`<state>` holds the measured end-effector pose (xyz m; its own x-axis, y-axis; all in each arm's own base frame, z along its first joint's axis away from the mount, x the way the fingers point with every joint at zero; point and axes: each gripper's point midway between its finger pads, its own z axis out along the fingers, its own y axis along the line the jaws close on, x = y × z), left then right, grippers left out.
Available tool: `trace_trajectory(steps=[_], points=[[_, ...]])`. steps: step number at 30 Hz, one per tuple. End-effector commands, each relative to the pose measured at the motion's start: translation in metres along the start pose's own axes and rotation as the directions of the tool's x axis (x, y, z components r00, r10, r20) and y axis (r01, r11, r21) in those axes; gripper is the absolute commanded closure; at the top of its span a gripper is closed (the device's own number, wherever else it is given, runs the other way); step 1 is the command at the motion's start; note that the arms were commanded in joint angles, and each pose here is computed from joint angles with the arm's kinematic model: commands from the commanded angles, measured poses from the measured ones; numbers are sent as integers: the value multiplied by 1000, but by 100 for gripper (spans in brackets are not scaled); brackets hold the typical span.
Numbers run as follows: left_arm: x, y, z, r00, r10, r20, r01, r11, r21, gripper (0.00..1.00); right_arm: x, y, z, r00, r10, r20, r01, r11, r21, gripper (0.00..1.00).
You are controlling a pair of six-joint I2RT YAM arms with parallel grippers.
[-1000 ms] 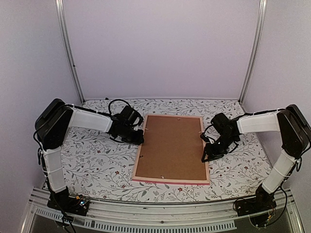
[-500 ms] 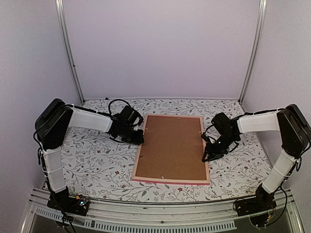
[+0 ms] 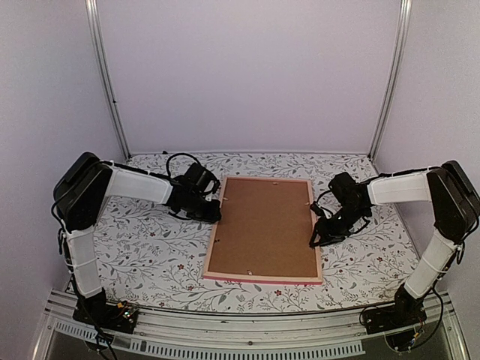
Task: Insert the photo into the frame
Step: Press the fastener onto the backboard.
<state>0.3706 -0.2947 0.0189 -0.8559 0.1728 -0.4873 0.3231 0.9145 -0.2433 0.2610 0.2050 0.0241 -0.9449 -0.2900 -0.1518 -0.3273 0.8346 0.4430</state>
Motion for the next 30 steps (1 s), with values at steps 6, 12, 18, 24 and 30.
trace_trajectory(steps=[6,12,18,24,30], points=[[28,-9,0,996,40,-81,-35,998,55,79,-24,4,-4,996,-63,69,62,998,27,60],[28,-8,0,996,41,-80,-36,998,56,79,-13,2,-1,997,-74,25,73,996,55,59],[26,-10,0,996,47,-78,-42,997,61,79,-9,-2,-4,998,-59,19,58,995,80,58],[23,-11,0,996,50,-77,-45,997,63,79,-6,-13,-4,1000,-18,0,18,989,147,61],[22,-10,1,996,50,-77,-45,997,56,79,-2,-18,-4,1000,-17,-23,21,985,171,62]])
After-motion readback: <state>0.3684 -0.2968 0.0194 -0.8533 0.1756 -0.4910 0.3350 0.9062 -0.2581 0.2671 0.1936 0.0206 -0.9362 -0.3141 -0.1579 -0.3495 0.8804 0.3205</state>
